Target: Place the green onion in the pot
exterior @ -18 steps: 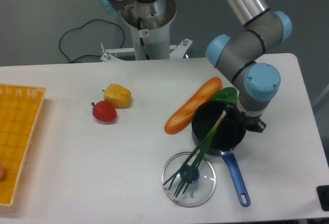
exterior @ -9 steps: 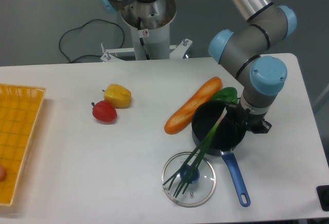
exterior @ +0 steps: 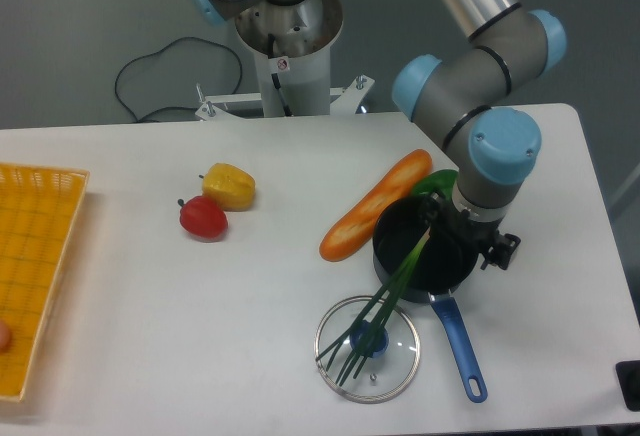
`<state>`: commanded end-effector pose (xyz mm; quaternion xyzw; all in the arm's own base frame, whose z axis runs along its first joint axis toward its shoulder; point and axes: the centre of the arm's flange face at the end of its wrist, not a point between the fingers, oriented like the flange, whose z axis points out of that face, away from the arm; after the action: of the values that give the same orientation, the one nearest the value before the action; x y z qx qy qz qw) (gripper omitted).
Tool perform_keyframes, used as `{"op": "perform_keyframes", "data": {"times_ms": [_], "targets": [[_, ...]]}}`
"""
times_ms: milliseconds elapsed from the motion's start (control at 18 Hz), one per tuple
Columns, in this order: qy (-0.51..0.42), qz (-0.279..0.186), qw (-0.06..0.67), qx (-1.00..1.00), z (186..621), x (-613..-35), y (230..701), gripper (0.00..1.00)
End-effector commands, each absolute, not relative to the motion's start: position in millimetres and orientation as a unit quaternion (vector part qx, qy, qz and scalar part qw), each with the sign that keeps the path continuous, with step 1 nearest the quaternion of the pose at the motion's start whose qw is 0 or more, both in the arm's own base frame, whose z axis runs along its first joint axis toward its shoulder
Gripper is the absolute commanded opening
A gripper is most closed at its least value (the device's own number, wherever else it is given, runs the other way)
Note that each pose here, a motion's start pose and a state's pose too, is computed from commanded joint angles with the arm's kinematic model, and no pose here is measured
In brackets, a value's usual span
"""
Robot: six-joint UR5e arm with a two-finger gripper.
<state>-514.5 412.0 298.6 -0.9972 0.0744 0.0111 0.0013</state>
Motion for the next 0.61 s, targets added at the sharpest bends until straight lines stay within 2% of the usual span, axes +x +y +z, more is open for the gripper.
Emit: {"op": "perform_keyframes", "data": {"times_ms": [444, 500, 611], "targets": [[0.078, 0.0, -0.011, -0.997, 284.1, -503.1, 415.6, 0.99], [0.078, -0.002, -0.013, -0.997, 282.2, -501.4, 414.5, 0.81], [0.079, -0.004, -0.013, -0.997, 281.3, -500.3, 412.8, 0.6]]}}
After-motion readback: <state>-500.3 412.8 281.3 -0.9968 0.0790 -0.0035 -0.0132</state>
